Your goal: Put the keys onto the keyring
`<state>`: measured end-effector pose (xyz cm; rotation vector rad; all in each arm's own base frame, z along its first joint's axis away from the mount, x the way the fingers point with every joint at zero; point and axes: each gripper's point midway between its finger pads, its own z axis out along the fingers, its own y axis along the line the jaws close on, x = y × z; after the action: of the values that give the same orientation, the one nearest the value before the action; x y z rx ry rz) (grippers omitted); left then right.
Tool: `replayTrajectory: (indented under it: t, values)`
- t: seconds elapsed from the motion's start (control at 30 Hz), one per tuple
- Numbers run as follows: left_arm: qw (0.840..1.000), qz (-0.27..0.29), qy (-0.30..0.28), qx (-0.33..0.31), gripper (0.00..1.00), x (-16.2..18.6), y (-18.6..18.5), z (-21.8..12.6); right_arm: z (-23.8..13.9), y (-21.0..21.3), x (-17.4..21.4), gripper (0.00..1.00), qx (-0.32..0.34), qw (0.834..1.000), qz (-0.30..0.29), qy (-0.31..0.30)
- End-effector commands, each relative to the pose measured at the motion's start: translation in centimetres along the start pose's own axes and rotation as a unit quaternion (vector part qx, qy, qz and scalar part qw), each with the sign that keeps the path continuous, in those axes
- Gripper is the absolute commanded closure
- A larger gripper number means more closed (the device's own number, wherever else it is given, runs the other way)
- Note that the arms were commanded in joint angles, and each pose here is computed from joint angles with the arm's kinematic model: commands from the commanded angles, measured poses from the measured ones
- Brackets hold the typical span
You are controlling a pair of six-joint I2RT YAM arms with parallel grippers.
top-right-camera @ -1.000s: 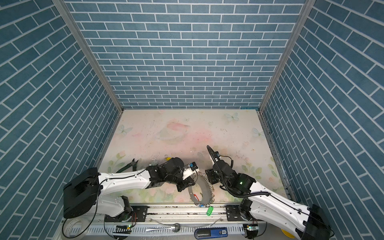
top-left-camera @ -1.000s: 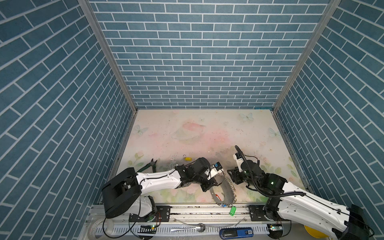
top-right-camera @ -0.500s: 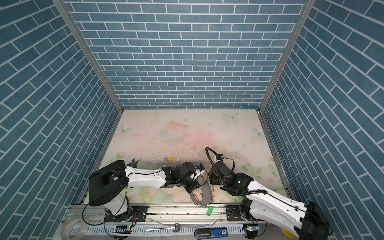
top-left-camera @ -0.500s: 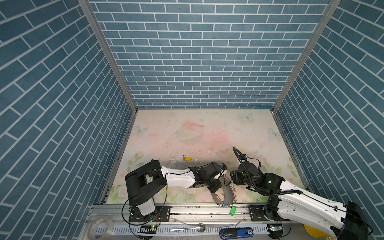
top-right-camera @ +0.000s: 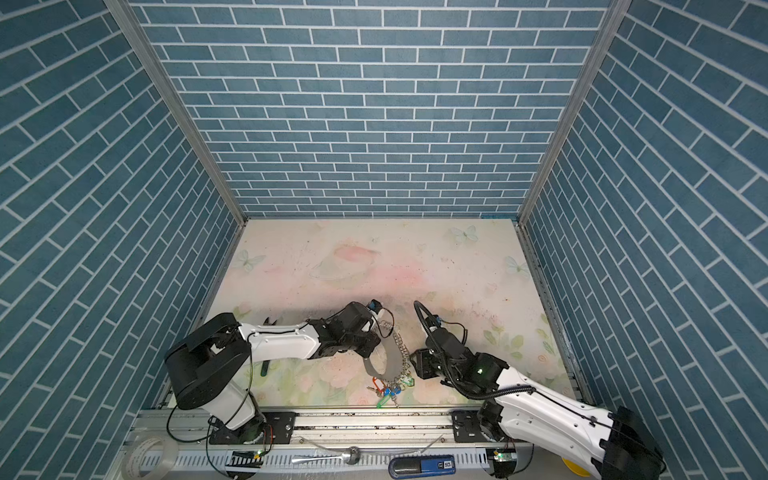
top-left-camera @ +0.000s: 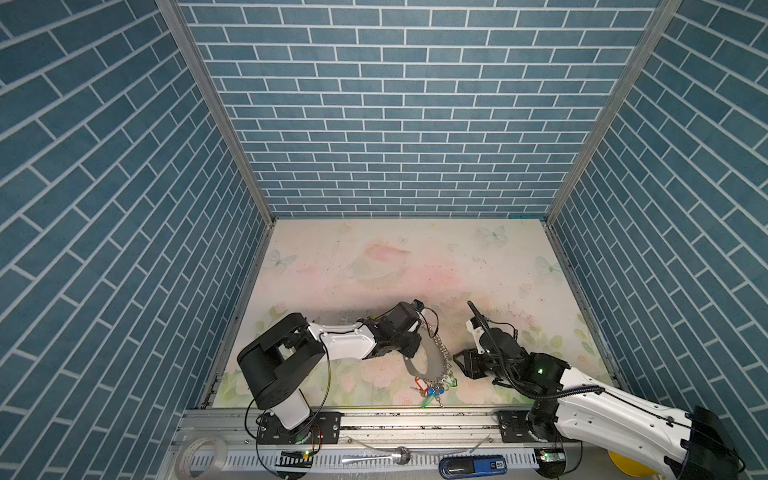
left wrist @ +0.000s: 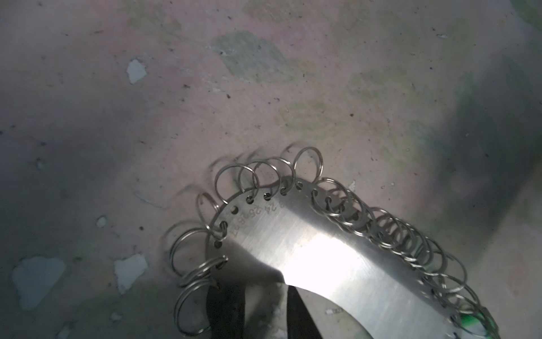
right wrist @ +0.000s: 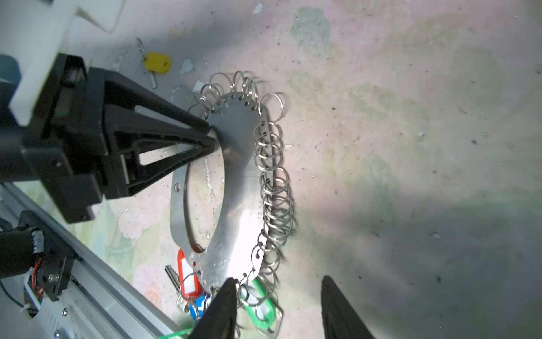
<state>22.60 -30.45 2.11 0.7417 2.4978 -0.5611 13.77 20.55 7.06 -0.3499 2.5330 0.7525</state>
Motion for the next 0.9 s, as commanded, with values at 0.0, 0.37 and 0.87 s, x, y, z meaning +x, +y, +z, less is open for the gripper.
replayTrajectory:
  t: [0.0,0.37,0.87]
  values:
    - [0.997,-0.002,0.066,-0.051,0.73,4.5,3.0,0.3,0.6,0.9,0.8,0.57,-0.034,0.999,-0.023,0.007]
    - [0.997,-0.003,0.057,-0.055,0.71,4.2,3.3,0.2,2.6,0.5,1.9,0.62,0.02,0.995,-0.088,0.039]
    - [0.997,-0.009,0.053,-0.049,0.7,3.9,3.3,0.1,2.9,-0.5,1.3,0.65,0.104,0.983,-0.151,0.019]
